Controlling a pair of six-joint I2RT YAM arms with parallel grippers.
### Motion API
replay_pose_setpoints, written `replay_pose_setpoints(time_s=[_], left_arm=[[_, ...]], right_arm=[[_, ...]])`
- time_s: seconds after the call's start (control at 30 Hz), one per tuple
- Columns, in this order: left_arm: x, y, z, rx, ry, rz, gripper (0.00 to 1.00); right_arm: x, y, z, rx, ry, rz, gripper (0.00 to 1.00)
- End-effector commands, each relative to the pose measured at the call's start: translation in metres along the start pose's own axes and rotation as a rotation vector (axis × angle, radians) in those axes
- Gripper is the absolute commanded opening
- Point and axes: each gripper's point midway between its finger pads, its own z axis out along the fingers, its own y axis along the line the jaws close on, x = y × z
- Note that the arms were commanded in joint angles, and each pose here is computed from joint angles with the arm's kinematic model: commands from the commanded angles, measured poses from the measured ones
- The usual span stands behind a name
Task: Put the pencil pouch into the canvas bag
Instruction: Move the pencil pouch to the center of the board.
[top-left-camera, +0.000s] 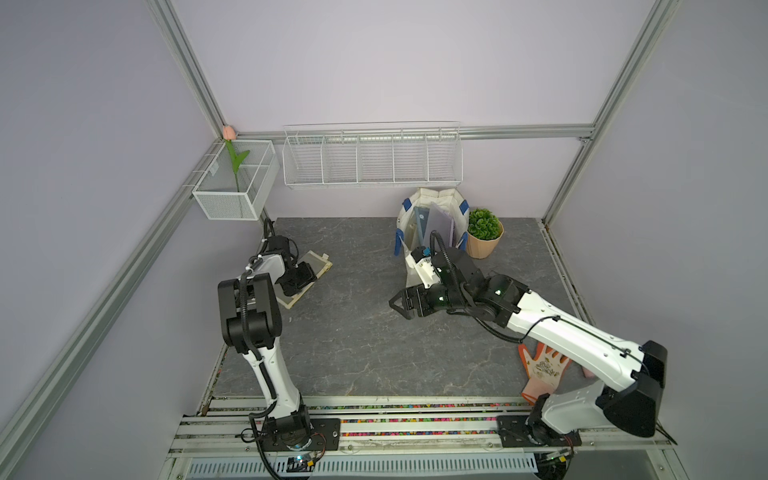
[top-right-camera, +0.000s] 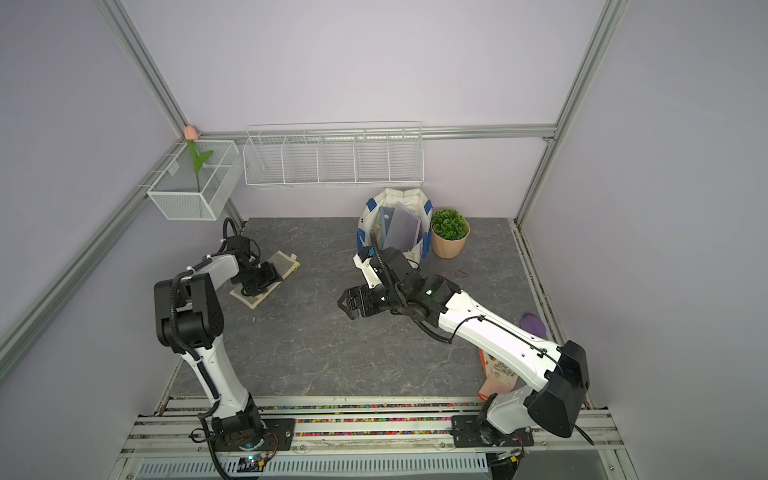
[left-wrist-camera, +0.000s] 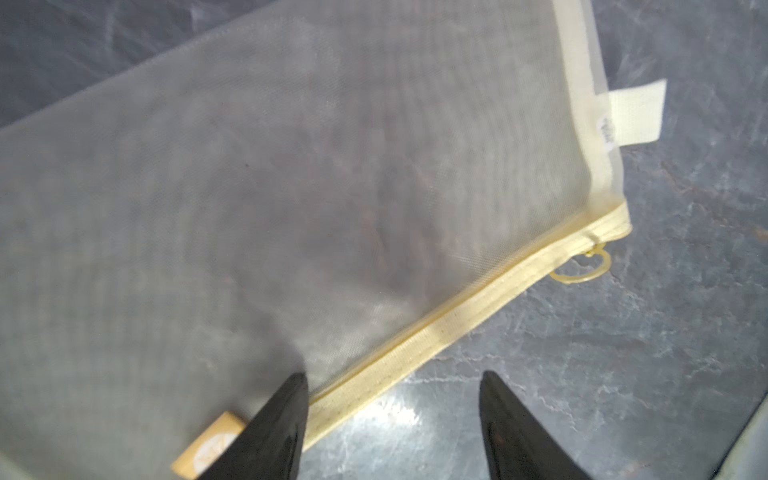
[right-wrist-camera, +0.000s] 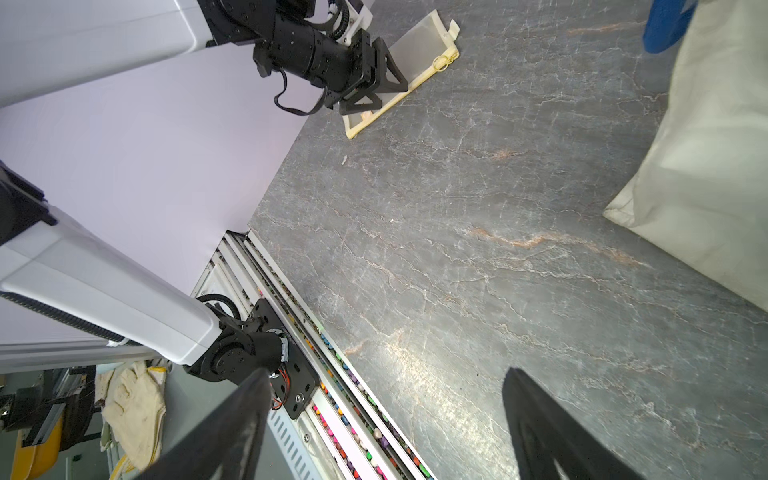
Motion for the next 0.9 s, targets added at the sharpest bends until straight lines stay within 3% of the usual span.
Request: replay_pose_setpoints(time_s=[0.0,0.37,0.6,0.87], left_arm=[[0.028,-0.004,-0.005,0.04,0.055,-0.039,0.65],[0.143,-0.054,-0.013,0.196,0.184,-0.08,0.63],[0.212,-0.114,-0.027,0.252,0.213,0.006,0.63],[0.257,-0.188,-0.059,0.457,0.289,0.075,0.64]], right_arm=[[0.002,-0.003,0.004,-0.014,0.003,0.021,0.89],[0.022,-0.043,-0.004,0.052,0.072,0.102,0.89],[0.038,-0.072,-0.008,0.113,0.107,0.157,0.89],[0.065,-0.088,0.007,0.118,0.175,0.201,0.89]])
